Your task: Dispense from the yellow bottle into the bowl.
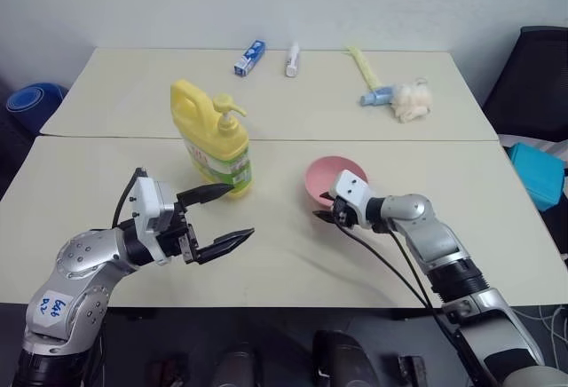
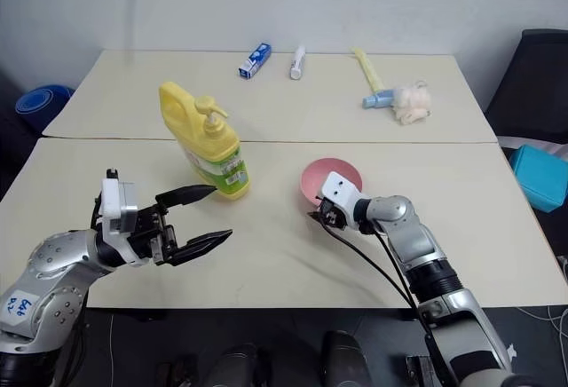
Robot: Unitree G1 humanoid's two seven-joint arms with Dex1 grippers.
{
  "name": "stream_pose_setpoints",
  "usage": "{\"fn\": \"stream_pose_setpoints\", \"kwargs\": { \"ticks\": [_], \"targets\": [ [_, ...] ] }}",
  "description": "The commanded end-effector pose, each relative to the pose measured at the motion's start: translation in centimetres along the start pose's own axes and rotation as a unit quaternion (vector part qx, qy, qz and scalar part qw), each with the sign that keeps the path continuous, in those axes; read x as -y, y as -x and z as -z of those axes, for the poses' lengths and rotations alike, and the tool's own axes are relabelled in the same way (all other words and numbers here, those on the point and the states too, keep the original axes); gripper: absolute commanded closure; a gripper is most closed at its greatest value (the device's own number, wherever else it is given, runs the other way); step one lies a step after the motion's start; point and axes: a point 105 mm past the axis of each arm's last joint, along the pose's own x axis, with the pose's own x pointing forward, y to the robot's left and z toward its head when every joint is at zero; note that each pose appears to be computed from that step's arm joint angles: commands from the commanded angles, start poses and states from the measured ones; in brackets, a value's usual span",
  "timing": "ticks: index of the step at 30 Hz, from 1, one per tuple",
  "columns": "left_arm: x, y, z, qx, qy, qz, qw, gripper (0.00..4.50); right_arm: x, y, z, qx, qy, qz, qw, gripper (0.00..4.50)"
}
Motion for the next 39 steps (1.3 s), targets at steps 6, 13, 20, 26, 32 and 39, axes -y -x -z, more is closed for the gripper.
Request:
{"fn": "stream_pose_setpoints", "kwargs": {
  "ticks": [6, 13, 20, 26, 32, 39],
  "targets": [
    [0.5, 0.2, -2.1, 0.022, 0.009, 0.018, 1.000, 0.00, 0.7, 0.6, -1.3, 0.020, 0.028, -0.003, 0.999, 4.48],
    [-2.6, 1.3, -9.1, 0.085, 0.015, 0.003, 0.996, 0.00, -1.5, 2.3, -10.0, 0.089, 0.102, -0.097, 0.986, 4.48],
    [-8.4, 0.3, -13.2, 0.063, -0.069, -0.061, 0.994, 1.52, -3.2, 2.6, -15.7, 0.073, 0.161, -0.157, 0.972, 4.50],
    [-11.2, -2.1, -11.7, 0.036, -0.089, -0.080, 0.992, 3.28, -3.0, 2.0, -18.1, 0.062, 0.182, -0.157, 0.969, 4.50],
    [-12.2, -4.5, -11.5, 0.058, -0.084, -0.095, 0.990, 4.48, -2.9, 2.0, -19.7, 0.069, 0.197, -0.151, 0.966, 4.50],
    [-11.9, -5.2, -9.8, 0.020, -0.064, -0.082, 0.994, 4.48, -3.1, 2.0, -20.1, 0.077, 0.194, -0.150, 0.966, 4.50]
  ]
}}
